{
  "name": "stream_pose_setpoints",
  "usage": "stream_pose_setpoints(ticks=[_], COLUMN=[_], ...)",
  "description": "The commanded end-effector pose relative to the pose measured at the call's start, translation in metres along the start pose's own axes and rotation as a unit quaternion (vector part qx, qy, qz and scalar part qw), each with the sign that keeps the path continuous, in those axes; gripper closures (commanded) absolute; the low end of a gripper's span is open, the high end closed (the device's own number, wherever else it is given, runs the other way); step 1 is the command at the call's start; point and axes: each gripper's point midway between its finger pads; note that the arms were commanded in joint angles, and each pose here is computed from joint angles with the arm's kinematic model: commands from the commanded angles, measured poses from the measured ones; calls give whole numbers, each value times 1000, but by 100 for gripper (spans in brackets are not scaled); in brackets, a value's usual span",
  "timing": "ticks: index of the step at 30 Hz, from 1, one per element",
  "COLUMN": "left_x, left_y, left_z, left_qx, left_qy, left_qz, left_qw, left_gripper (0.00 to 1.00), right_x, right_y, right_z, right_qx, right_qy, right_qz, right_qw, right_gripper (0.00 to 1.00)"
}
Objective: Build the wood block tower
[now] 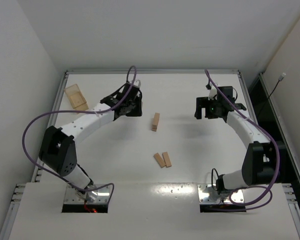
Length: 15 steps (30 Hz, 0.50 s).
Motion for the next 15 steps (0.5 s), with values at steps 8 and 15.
stream_pose_setpoints(ticks=[8, 15], left_x=[-17, 4], left_y=[42, 46], left_z=[-53, -67], left_qx=[18, 35], left_qy=[69, 62], left_qz=[90, 99], left_qw=[993, 993], left_gripper=[100, 100], right_x=[-3, -4], right_y=[-17, -17], right_z=[4, 1], right_qx=[-3, 0], right_qy=[-10, -6], right_qz=[-27, -27], right_qw=[1000, 1000], right_gripper=[15, 15])
Point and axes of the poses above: each gripper's point midway between its finger pads, its own x axis out along the fingers, its own z axis along the line the jaws close on, y = z × x, and after that the axes turned 8 degrees about -x, right-handed
